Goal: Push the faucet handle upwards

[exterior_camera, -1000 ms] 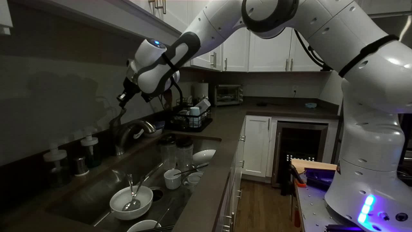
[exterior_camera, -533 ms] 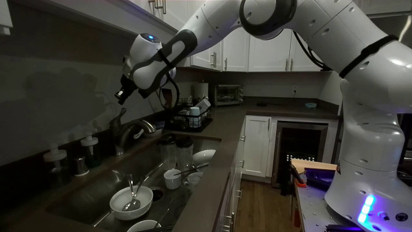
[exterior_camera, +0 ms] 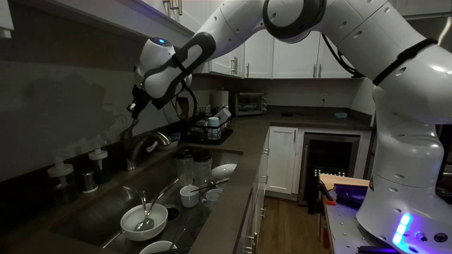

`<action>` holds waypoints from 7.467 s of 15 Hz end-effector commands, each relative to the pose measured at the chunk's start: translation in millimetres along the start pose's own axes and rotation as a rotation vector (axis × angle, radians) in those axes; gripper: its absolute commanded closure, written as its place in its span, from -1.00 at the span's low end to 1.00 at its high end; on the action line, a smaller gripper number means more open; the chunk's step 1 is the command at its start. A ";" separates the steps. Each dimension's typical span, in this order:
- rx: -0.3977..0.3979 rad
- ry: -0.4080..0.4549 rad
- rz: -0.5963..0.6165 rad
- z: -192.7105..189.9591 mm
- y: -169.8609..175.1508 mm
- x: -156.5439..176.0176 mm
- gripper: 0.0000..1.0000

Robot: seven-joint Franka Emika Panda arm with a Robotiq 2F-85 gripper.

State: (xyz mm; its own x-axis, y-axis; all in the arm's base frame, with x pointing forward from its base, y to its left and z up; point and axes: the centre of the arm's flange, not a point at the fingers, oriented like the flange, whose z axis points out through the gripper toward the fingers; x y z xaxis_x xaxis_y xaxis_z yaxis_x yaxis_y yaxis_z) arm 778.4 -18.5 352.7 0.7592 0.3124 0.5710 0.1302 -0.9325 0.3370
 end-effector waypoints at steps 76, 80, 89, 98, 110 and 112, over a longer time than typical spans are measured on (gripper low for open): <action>0.178 0.075 0.066 -13.1 -39.5 -30.0 1.00; 0.161 0.064 0.068 -14.5 -38.0 -40.9 1.00; 0.088 0.090 0.075 -13.4 -30.7 -39.9 1.00; 0.042 0.100 0.085 -8.3 -29.4 -29.9 1.00; -0.022 0.125 0.102 -3.0 -20.6 -25.1 1.00; -0.018 0.132 0.106 -1.6 -17.7 -25.4 1.00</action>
State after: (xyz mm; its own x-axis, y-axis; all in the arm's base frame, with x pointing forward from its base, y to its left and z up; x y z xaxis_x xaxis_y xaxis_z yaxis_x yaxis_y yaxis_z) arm 745.1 -9.1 323.9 0.7239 0.2407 0.6466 0.0649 -0.9567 0.2836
